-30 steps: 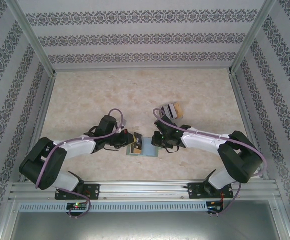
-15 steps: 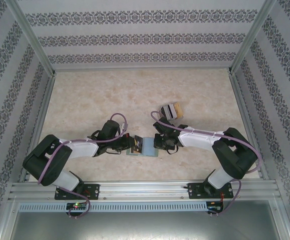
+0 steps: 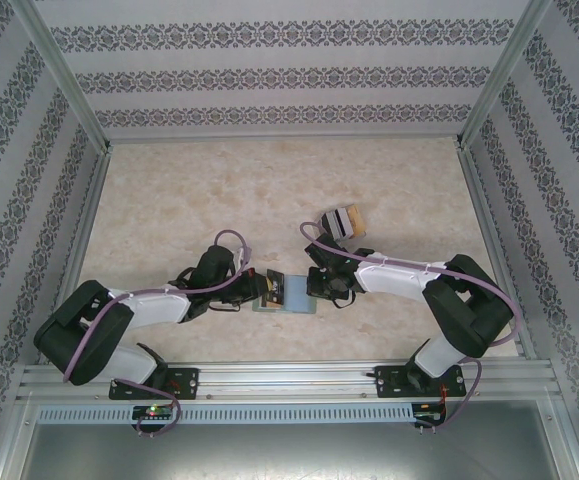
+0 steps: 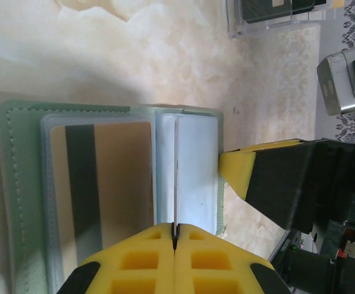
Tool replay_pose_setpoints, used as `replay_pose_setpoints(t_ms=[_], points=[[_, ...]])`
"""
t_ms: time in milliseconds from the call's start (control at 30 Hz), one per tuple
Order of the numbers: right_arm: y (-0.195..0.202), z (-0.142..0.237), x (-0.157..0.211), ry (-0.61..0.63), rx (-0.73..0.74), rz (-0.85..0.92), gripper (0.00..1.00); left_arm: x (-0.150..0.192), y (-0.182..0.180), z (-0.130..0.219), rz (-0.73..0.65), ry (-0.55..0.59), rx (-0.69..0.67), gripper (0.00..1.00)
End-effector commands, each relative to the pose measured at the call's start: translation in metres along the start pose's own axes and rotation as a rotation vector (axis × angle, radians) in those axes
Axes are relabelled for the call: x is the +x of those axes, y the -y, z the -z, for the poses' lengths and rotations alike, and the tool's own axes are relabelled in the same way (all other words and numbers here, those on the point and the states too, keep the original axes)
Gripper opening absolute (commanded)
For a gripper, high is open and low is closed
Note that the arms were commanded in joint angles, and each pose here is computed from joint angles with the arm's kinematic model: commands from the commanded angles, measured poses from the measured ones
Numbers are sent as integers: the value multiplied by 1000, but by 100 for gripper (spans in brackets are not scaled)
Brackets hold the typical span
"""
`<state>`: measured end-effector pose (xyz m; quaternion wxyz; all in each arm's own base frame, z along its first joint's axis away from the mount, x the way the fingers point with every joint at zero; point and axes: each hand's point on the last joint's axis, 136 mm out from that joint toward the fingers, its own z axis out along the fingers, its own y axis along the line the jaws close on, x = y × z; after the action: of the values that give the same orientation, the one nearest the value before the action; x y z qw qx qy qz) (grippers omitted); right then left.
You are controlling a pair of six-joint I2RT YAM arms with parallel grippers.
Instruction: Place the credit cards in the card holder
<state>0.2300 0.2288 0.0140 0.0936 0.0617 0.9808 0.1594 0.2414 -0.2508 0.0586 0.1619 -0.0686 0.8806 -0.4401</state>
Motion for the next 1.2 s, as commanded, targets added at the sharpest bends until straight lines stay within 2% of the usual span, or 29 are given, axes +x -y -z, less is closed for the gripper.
replay_pose_setpoints(t_ms=[0,300,1167], points=[[23,-11,7,-12,92,6,18,-4,18,-5,11,6,65,0],[23,-12,7,-11,97,6,18,5,7,-23,39,-49,43,0],[21,-17,9,-19,96,1,19,23,-9,-32,59,-145,-36,2]])
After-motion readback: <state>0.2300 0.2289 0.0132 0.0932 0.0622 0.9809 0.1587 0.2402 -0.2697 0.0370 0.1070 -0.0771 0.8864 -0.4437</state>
